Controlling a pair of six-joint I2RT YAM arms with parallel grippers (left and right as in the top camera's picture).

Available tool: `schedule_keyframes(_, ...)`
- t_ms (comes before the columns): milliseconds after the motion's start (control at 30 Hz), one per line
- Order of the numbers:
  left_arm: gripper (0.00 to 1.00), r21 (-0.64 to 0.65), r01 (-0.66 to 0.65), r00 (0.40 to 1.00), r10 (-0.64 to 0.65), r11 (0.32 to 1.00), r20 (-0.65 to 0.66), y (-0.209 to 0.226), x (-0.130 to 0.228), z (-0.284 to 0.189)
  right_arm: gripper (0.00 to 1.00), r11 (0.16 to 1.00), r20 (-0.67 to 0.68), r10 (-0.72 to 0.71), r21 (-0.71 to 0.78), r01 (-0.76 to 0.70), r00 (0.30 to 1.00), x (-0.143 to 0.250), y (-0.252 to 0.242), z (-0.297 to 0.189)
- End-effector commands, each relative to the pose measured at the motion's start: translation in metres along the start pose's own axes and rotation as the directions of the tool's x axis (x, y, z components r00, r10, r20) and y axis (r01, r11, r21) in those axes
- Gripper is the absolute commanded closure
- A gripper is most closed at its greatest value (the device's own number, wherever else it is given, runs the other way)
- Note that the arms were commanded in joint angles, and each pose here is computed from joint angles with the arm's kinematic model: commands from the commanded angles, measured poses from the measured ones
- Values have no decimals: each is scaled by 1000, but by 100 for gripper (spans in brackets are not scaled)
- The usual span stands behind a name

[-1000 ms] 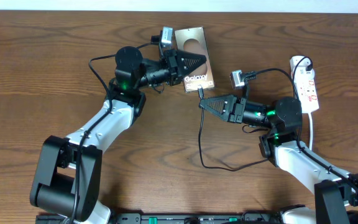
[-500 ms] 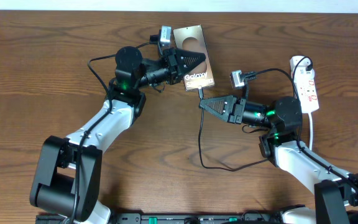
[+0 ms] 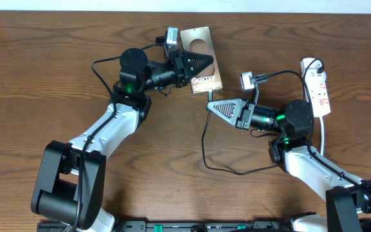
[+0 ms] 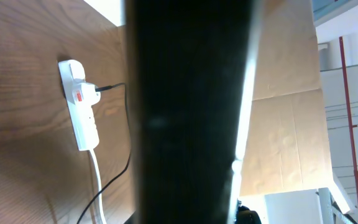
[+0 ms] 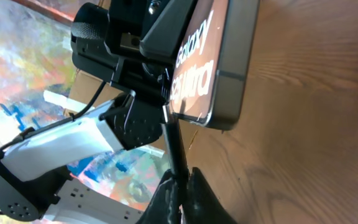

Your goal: Plug charger to phone and switch on socket

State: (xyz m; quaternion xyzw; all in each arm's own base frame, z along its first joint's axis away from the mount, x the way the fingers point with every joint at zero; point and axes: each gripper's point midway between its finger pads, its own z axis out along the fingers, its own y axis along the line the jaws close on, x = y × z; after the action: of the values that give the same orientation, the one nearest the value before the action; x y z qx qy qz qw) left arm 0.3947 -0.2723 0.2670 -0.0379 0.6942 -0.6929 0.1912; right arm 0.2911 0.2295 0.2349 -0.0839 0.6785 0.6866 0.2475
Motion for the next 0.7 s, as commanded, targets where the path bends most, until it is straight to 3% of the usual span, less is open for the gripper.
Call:
schedule_keyframes(0, 93, 32, -57, 998, 58, 998, -9, -16, 0, 1, 98, 999, 7, -47, 1, 47, 999, -2, 1, 1)
schedule_keyframes(433, 93, 33, -57, 998, 58, 998, -15, -16, 1, 1, 99, 998, -47, 41, 39, -39, 998, 15, -15, 3)
schedule_keyframes(667, 93, 35, -79, 997, 80, 996, -20, -16, 2, 1, 99, 1000, -38, 6, 17, -6, 999, 11, -8, 3)
